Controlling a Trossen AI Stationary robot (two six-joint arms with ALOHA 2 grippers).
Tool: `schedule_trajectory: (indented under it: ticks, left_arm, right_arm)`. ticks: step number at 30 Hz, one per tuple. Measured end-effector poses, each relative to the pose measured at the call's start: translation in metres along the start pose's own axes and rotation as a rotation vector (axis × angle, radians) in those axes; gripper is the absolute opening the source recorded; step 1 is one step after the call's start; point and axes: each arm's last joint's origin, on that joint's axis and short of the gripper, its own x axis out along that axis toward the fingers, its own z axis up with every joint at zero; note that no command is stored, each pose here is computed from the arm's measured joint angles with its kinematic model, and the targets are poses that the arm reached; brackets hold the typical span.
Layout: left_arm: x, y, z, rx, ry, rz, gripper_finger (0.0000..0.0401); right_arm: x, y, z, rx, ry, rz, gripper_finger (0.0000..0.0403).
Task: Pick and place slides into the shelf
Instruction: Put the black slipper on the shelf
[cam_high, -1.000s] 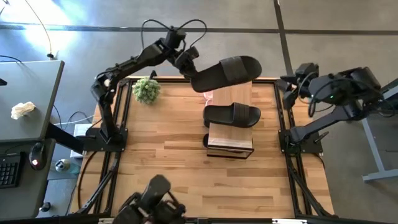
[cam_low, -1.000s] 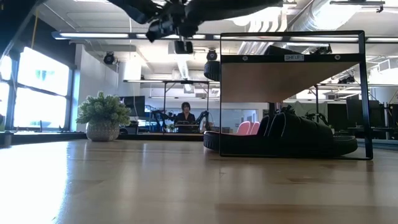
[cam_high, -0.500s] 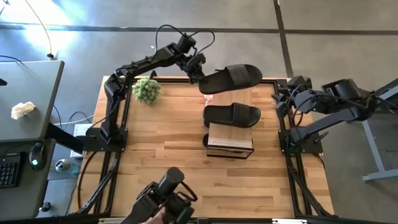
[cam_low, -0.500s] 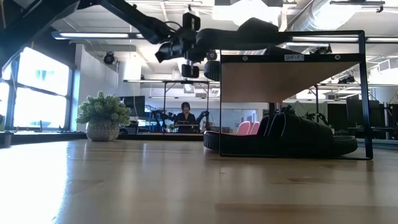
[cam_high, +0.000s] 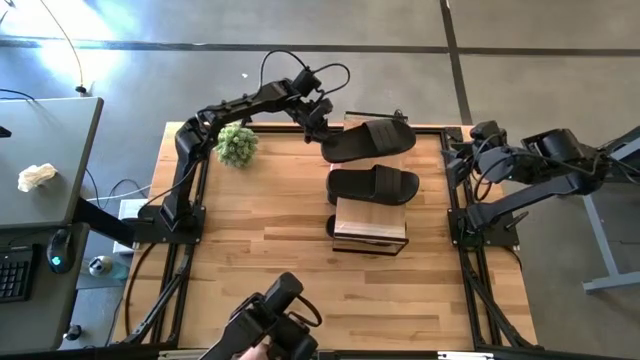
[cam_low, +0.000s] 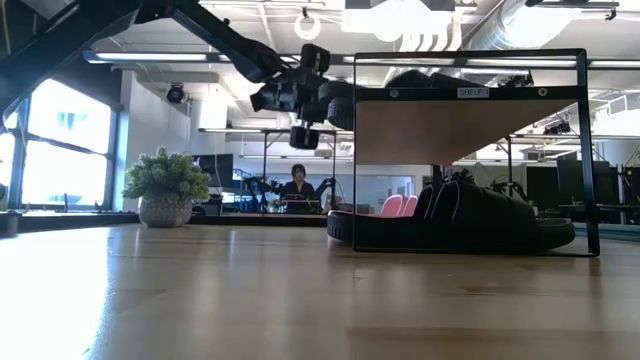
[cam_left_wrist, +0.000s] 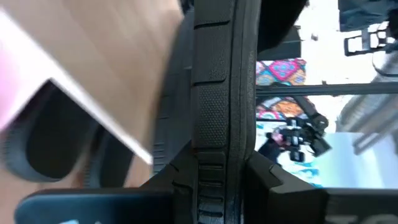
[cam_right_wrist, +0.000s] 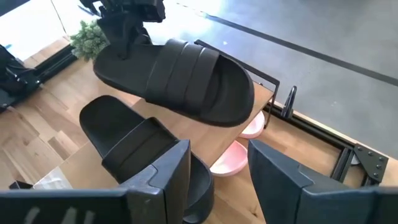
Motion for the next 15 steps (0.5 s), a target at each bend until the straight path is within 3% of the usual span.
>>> schedule_trajectory:
  ticks: [6, 15]
  left_arm:
    - [-0.0038, 0.0058, -0.0010, 0.030, -0.047, 0.116, 0.0054]
    - [-0.0037, 0.0088, -0.0050, 0.039, -0.042, 0.174, 0.0054]
  right_arm:
    - [-0.0001, -0.0002, 0.0002, -0.002, -0.006, -0.004, 0.0149]
    - [0.0000, 0.0000, 0.0001, -0.001, -0.005, -0.004, 0.0149]
